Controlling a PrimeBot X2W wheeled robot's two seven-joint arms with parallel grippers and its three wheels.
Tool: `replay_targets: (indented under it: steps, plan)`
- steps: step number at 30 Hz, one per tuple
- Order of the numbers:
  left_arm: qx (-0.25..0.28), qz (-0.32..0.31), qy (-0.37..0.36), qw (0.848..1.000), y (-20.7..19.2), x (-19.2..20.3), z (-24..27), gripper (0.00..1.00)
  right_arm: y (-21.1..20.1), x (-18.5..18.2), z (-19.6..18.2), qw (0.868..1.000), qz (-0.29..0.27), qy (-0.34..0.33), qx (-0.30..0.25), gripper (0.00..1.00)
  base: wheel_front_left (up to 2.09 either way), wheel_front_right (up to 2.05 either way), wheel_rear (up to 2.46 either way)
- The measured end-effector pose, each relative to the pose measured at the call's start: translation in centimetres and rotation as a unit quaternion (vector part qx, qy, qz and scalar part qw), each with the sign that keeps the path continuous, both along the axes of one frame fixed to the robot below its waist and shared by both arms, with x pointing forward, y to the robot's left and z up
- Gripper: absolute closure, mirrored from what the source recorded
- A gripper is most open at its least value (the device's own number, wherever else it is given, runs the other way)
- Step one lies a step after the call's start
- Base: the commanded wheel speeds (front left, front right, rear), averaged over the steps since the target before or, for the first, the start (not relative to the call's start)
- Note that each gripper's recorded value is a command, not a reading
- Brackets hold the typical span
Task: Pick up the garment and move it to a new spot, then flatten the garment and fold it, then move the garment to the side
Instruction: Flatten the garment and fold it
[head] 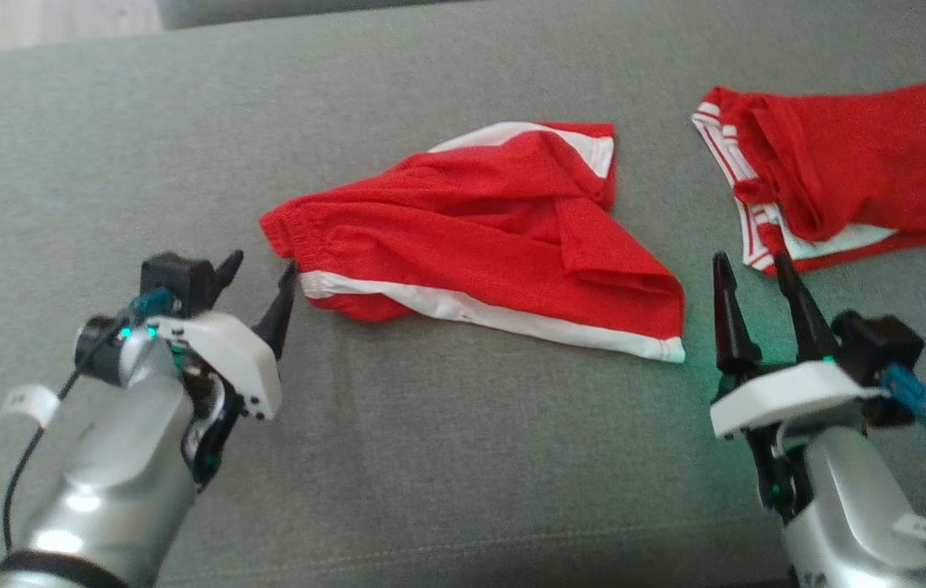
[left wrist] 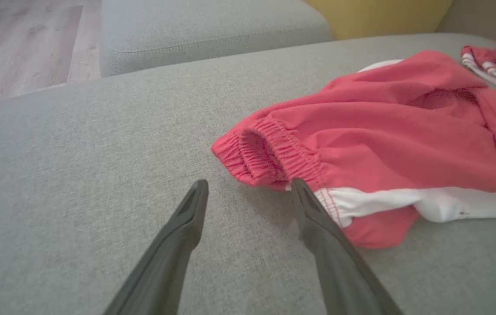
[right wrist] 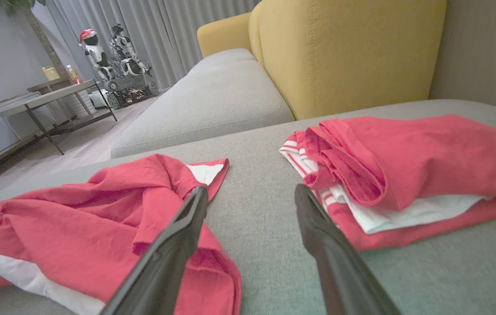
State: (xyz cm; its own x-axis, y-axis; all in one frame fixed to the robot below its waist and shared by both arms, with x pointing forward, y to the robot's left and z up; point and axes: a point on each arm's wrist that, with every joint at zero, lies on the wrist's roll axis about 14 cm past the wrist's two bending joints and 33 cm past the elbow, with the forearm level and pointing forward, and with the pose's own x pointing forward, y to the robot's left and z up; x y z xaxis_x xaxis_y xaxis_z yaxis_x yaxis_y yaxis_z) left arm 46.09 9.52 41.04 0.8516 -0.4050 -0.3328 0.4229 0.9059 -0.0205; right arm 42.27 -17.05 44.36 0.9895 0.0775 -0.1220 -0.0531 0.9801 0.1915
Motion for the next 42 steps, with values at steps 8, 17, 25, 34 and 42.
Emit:
replay_targets:
  steps: [8,17,25,34,42]
  plan:
    - [-0.083,0.075,-0.051,0.992,1.8,-3.5,3.8,0.00,1.4,-2.7,-1.1,1.000,0.016,0.019,0.007,0.00,0.00,0.00,0.00]
    - [-0.135,0.092,-0.061,0.985,0.7,-6.7,4.5,0.00,1.3,-3.1,-0.9,1.000,0.014,0.016,0.008,0.00,0.00,0.00,0.00]
    - [-0.118,0.071,-0.033,0.990,-0.5,-6.1,2.4,0.00,0.7,-3.5,-1.4,1.000,0.007,0.023,0.006,0.00,0.00,0.00,0.00]
    - [-0.099,0.034,-0.006,0.994,-2.4,-3.4,1.0,0.00,-0.2,-3.6,-2.4,0.999,-0.007,0.038,0.007,0.00,0.00,0.00,0.00]
    - [-0.083,0.016,0.011,0.996,-3.2,-2.2,-0.2,0.00,-0.8,-3.3,-2.6,0.999,-0.016,0.041,0.006,0.00,0.00,0.00,0.00]
